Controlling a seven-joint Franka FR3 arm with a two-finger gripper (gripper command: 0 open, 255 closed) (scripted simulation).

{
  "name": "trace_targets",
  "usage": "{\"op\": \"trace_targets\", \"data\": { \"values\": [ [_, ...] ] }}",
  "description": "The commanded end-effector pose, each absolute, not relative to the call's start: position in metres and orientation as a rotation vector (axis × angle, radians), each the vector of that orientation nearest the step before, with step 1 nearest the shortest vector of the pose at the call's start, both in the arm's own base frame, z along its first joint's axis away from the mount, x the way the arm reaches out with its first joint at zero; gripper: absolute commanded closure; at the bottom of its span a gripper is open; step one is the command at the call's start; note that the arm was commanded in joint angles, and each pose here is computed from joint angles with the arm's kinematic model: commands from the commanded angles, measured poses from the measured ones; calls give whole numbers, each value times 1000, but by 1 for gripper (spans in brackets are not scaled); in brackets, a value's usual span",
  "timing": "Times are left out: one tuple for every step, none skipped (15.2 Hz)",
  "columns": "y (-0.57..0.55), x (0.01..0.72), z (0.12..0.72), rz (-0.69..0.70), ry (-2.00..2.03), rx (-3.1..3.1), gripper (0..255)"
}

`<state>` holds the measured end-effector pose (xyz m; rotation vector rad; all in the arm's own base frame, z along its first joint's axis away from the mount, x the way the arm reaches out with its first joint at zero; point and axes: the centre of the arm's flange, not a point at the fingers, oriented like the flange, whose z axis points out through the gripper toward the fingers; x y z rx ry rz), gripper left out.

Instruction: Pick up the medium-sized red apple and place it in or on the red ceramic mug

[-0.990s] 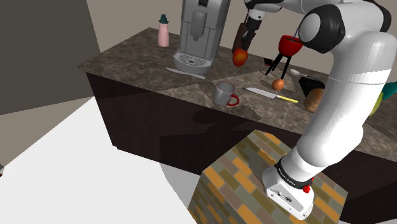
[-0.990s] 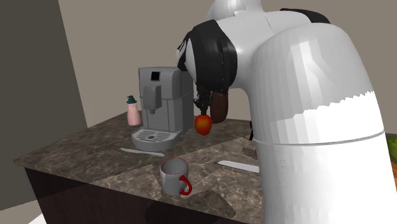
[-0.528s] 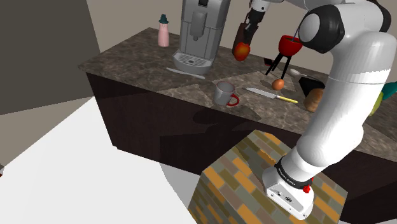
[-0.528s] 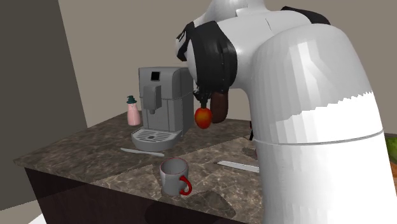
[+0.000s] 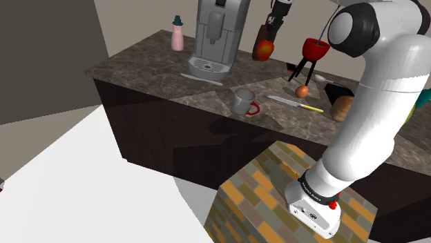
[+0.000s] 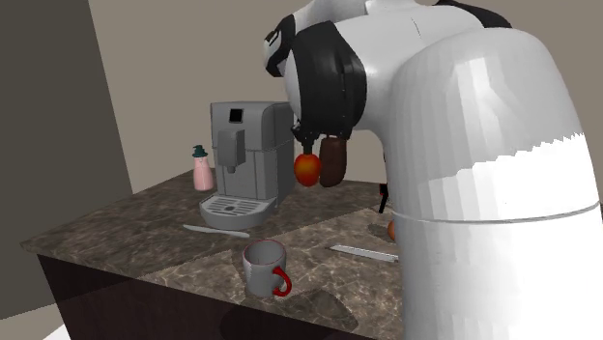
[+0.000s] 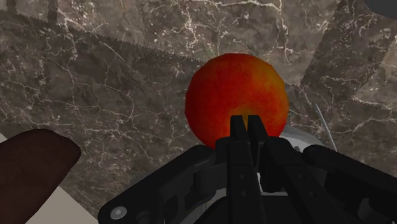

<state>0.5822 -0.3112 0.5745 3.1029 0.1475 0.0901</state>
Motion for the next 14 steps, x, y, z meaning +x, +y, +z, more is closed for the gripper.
{"op": "trace_targets", "data": {
  "values": [
    [-292,569,580,91,148,3103,255],
    [-281,563,583,91,148,3103,255],
    [-270,556,586,91,148,3103,255],
    [-259,549,590,91,148,3103,255],
    [-248,543,593,91,148,3103,255],
    [-237,536,596,91,148,3103,255],
    [-227,529,599,91,148,3103,255],
    [-216,522,602,91,148,3103,255],
    [-205,516,605,91,148,3103,255],
    [-194,509,609,91,148,3103,255],
    [-183,502,612,91,148,3103,255],
    [-172,495,615,91,148,3103,255],
    [-161,489,618,91,148,3103,255],
    [-150,482,621,91,148,3103,255]
  ]
}}
